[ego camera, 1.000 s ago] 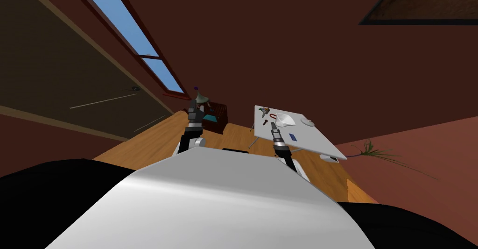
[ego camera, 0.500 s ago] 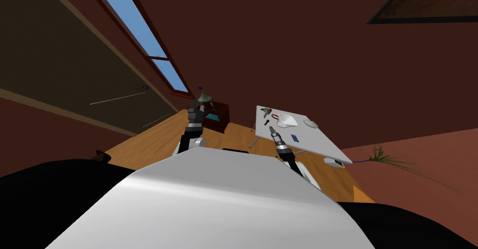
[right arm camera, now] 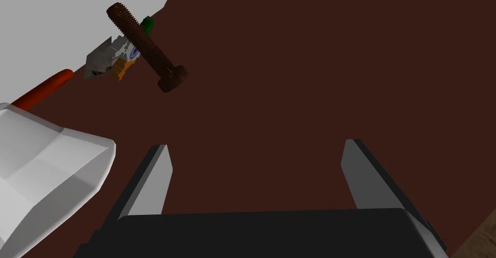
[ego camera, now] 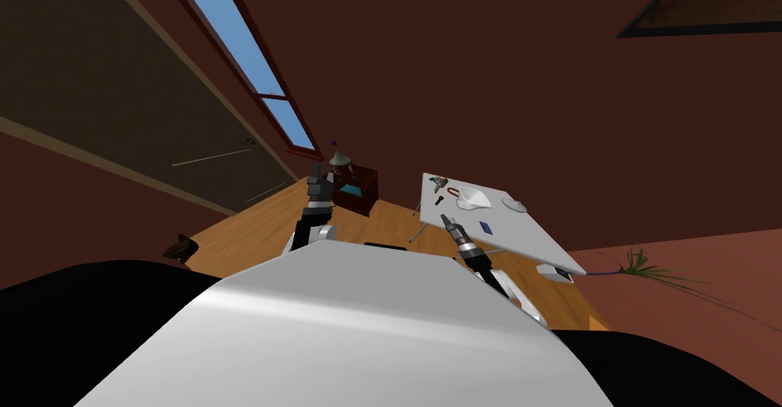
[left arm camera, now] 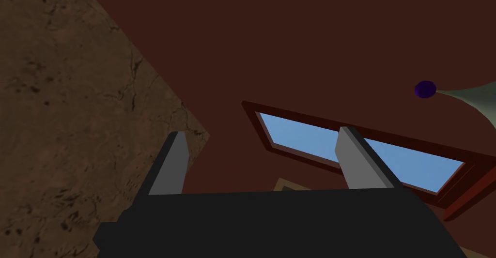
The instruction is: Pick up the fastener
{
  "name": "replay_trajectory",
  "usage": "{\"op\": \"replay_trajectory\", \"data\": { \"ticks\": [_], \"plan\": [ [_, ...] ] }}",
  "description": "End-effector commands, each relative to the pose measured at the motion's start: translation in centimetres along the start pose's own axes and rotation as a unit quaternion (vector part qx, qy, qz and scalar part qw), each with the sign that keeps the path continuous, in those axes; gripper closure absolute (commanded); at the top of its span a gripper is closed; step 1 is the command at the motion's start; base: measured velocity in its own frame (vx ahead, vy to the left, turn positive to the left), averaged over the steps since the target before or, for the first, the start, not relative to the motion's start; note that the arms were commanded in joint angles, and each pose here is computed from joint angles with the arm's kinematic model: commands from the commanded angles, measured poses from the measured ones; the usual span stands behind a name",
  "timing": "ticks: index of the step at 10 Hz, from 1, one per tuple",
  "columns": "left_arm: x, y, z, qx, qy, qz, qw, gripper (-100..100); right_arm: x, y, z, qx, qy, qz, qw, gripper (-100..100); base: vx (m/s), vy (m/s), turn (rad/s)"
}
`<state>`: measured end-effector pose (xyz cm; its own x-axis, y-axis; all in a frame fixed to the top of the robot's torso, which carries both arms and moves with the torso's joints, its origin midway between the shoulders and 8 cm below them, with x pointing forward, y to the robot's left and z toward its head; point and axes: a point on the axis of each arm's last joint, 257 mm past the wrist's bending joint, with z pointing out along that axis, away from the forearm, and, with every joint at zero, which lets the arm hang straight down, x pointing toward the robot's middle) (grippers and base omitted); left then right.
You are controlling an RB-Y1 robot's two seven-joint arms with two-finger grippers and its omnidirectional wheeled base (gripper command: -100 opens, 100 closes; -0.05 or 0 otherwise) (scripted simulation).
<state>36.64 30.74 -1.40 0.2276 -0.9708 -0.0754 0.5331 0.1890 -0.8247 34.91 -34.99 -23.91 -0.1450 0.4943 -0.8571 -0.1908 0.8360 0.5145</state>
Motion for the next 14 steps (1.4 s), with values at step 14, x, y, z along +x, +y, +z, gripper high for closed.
{"op": "replay_trajectory", "data": {
  "ticks": [14],
  "plan": [
    [0.0,0.0,0.0,0.000,0.000,0.000,1.0000,0,1.1,-12.1,-7.4,0.019,0.218,-0.287,0.9327,-100,-0.015,0.014,0.079]
  ]
}}
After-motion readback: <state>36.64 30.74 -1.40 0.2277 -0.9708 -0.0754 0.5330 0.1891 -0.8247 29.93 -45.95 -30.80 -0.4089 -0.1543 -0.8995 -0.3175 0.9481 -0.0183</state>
